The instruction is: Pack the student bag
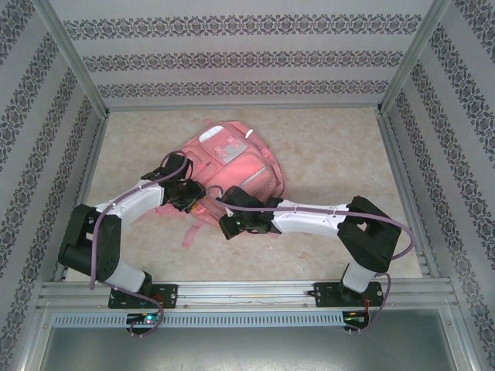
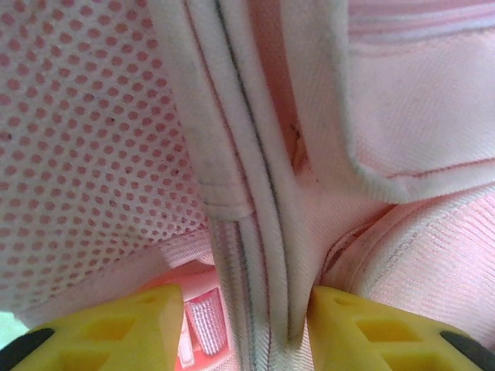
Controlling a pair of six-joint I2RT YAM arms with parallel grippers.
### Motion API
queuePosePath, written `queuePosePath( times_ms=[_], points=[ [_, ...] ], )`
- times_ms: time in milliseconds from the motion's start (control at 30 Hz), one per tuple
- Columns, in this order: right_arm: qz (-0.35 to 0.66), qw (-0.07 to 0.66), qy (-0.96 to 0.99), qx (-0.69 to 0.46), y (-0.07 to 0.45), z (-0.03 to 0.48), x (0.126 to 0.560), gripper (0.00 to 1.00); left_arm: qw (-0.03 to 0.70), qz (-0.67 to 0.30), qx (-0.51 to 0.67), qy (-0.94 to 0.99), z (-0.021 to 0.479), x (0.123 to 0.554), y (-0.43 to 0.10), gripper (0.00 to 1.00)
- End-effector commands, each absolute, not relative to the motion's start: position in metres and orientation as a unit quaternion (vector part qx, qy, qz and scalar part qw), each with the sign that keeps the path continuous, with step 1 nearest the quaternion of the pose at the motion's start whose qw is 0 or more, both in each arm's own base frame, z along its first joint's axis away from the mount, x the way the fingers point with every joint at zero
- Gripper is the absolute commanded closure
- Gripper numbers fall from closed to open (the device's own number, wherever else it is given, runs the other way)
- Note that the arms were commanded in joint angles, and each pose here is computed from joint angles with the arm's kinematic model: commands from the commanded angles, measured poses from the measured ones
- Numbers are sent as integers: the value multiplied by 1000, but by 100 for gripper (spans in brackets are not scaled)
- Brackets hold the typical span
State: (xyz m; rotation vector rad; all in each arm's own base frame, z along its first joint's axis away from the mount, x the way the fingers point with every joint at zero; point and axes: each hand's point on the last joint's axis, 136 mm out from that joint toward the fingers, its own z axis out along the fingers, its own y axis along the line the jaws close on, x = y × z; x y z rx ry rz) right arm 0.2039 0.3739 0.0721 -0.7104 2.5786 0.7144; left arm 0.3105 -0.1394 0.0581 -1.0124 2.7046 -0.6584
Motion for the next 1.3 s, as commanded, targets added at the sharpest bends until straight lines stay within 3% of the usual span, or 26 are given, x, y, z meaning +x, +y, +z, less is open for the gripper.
queuePosePath(
  times_ms=[0, 100, 167, 400, 600, 767, 900, 1000, 1067, 1133, 1200, 1267],
  points=[
    [290, 210, 898, -255, 394, 94, 198, 100, 122, -186, -341, 914, 41, 327, -130, 62],
    [262, 209, 908, -251, 379, 88, 198, 100, 120, -163, -332, 921, 35, 328, -119, 89],
    [223, 205, 918, -255, 363, 82, 199, 100, 132, -153, -316, 927, 41, 332, -112, 100],
    [80, 185, 948, -248, 283, 55, 216, 100, 154, -144, -218, 953, 69, 345, -94, 100],
    [53, 174, 962, -204, 233, 48, 242, 100, 148, -273, -62, 949, 91, 352, -125, 100],
    [18, 180, 964, -196, 205, 43, 268, 100, 109, -271, 11, 956, 86, 357, -118, 100],
    [-1, 196, 937, -288, 241, 70, 254, 100, 67, -222, 20, 973, 76, 378, -90, 100],
    [92, 201, 921, -322, 302, 90, 224, 100, 91, -231, -6, 969, 78, 412, -86, 100],
    [147, 202, 915, -316, 335, 97, 212, 100, 111, -216, -31, 970, 78, 435, -80, 88],
    [181, 204, 912, -307, 362, 97, 209, 100, 118, -184, -100, 971, 75, 452, -65, 60],
    [198, 200, 912, -300, 383, 94, 210, 100, 119, -188, -142, 965, 81, 454, -64, 53],
    [202, 201, 908, -306, 399, 93, 212, 100, 127, -185, -174, 959, 91, 445, -60, 52]
  ],
)
